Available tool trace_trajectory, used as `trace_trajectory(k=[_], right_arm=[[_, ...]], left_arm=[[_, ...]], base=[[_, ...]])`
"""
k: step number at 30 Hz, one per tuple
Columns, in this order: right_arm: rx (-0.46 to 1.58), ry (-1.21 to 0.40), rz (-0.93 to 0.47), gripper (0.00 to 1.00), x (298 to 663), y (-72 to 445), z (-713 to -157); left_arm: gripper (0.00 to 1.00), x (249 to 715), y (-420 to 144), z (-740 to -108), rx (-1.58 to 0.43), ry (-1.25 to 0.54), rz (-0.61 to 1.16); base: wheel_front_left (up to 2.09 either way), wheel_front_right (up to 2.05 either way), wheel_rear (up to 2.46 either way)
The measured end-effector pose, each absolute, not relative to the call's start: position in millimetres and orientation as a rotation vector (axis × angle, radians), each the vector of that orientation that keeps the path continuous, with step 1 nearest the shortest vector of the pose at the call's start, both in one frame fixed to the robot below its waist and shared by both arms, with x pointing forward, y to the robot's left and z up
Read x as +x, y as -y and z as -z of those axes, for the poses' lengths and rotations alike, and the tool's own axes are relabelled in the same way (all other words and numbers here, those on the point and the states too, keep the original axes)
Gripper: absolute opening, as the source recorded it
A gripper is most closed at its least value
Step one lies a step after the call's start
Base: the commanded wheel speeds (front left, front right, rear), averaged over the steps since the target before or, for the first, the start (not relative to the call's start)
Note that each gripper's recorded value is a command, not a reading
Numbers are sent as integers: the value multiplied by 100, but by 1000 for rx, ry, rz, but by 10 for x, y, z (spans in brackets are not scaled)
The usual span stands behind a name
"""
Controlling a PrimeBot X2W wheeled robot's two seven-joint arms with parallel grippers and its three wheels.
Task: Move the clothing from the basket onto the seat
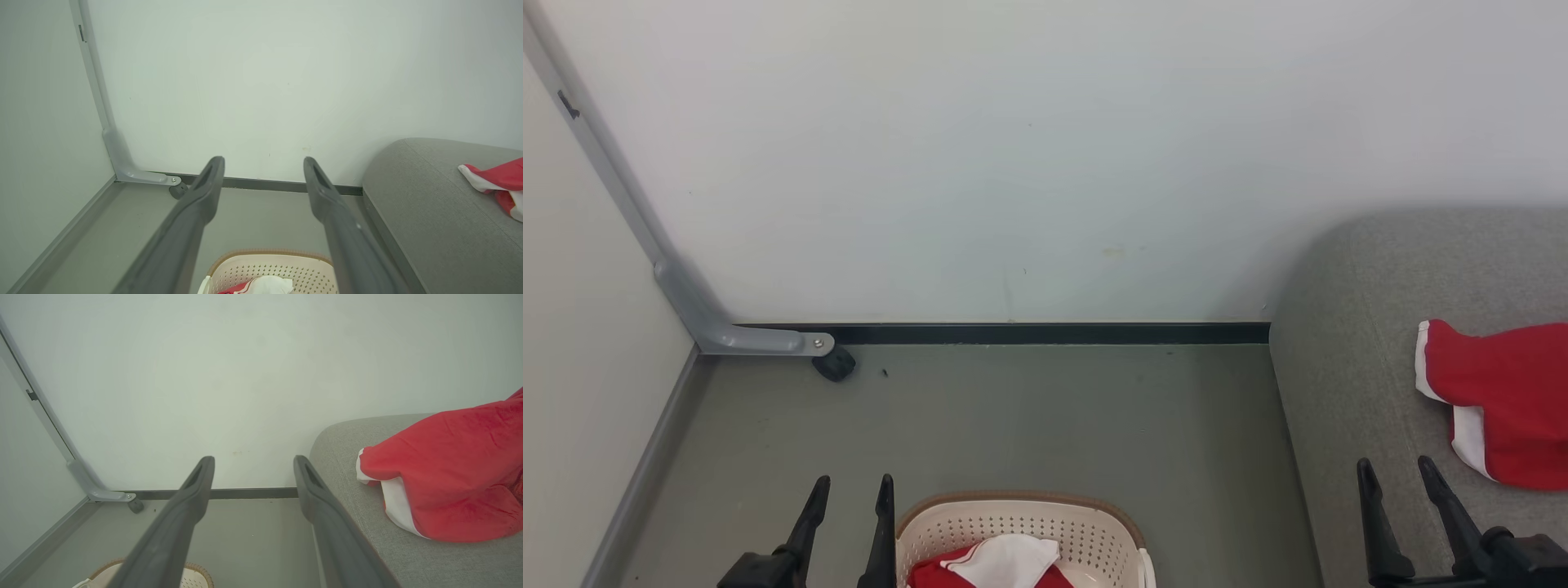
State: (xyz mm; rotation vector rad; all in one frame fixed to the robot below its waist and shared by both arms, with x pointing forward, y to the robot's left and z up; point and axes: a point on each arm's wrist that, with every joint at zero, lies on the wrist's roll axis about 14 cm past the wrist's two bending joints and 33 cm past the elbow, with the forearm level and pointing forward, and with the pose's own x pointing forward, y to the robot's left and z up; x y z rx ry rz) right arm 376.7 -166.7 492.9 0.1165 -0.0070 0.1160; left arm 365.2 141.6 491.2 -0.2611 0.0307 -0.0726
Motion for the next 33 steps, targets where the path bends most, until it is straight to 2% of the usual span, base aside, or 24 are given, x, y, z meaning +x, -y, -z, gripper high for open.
trace_trajectory(k=[22,33], right_arm=[[112,5,-107,100,3821,1681,-4995],[101,-3,-109,100,3909,1708,-5007]], left_arm=[[100,3694,-1444,-4828,-263,-48,39],[100,3712,-1404,-4534,-270,-140,25]], base=[[0,0,0],[0,0,0]])
